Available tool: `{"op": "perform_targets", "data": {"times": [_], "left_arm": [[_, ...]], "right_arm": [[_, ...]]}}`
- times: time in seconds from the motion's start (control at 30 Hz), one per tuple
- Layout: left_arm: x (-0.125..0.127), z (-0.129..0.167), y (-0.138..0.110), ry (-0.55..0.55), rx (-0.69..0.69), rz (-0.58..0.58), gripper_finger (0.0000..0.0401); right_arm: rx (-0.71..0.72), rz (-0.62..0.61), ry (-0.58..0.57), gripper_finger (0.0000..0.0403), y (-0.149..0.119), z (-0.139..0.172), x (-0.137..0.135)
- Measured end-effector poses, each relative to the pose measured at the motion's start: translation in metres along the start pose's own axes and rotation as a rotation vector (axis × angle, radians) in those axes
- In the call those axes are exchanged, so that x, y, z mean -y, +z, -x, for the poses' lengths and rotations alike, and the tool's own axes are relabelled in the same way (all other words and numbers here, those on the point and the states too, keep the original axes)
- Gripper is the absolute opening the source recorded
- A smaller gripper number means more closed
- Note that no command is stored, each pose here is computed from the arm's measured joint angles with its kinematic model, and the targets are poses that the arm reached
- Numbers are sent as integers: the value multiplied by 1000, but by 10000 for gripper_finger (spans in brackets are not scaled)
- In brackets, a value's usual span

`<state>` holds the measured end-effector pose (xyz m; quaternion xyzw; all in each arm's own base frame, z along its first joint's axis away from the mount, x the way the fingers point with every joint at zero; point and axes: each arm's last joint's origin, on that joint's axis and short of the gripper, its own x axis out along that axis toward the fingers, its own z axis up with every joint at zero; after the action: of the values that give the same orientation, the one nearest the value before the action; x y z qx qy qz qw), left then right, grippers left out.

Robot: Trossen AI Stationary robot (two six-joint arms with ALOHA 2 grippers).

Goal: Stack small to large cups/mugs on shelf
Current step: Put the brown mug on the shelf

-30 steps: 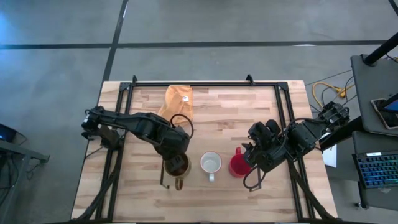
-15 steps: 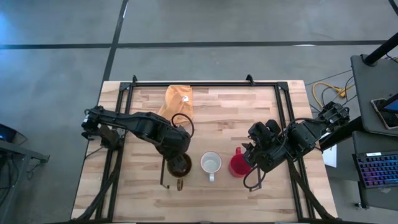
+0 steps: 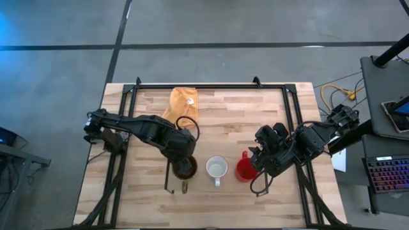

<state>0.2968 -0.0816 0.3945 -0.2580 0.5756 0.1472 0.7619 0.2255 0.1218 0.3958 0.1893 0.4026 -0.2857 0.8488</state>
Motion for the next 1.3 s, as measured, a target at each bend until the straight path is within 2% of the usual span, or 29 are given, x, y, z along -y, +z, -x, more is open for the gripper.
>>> {"op": "perform_targets", "data": {"times": [0.6,0.83,1.17,1.3], "left_arm": [[-1,-2,0,14,3,-26,43],[1,-2,0,-33,-33,-30,43],[0,-2,1,8,12,-13,44],[0,-1,1,12,18,5,59]], "right_arm": [[-11,33,-22,185,-1,0,3],[-18,46,-40,185,-2,0,4],[-18,50,-40,185,-2,0,4],[-18,50,-40,185,-2,0,5]]}}
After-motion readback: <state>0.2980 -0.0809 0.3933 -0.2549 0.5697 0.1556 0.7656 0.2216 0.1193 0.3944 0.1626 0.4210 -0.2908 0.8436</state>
